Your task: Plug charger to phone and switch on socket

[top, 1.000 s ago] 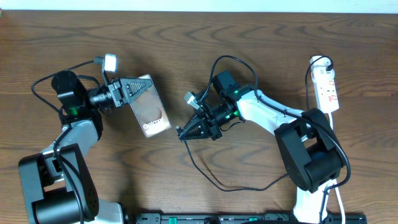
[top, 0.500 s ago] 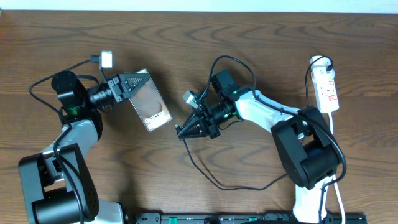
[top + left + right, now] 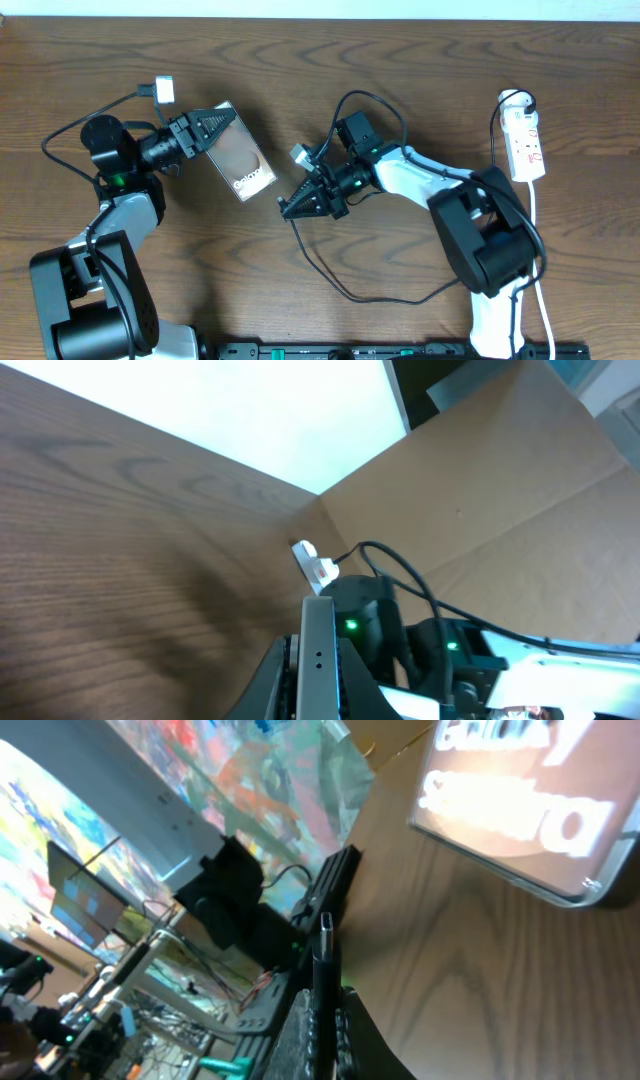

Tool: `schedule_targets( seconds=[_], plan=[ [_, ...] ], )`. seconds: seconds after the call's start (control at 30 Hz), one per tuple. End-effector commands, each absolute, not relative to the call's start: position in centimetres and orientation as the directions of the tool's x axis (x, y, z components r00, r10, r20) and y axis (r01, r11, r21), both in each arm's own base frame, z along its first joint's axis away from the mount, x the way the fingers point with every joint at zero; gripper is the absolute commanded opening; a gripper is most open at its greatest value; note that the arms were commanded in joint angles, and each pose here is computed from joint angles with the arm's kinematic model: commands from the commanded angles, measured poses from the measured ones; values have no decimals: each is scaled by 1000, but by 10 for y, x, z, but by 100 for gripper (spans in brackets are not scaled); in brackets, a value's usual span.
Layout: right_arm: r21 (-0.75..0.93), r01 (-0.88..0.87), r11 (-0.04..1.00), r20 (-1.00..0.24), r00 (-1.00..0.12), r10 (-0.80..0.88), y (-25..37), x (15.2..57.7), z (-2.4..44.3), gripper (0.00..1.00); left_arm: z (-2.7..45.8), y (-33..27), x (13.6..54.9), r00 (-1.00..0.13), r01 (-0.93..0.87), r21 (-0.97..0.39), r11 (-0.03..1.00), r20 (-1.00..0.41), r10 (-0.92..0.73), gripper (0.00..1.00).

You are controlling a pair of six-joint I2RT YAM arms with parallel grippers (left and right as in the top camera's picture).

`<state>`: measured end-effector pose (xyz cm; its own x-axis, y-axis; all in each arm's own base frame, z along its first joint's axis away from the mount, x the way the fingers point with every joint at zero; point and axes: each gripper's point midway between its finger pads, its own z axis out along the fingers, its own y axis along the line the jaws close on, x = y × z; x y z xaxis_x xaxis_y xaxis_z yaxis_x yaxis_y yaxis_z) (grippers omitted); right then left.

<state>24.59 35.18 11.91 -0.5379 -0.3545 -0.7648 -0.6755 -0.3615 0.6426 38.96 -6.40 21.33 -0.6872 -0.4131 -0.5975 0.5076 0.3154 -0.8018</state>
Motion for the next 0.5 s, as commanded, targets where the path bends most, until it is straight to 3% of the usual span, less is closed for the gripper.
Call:
schedule_targets(
  seconds=[0.0,0.47],
  plan=[
    [734,-577,-357,-679,-617,-398,357,240,105,1,227,-64,385,-676,550,-778,303,-628,-386,8],
    [711,-587,-387,-703,-577,-415,374,231,101,1,228,-71,374,-701,574,-776,263,-631,-332,7]
  ],
)
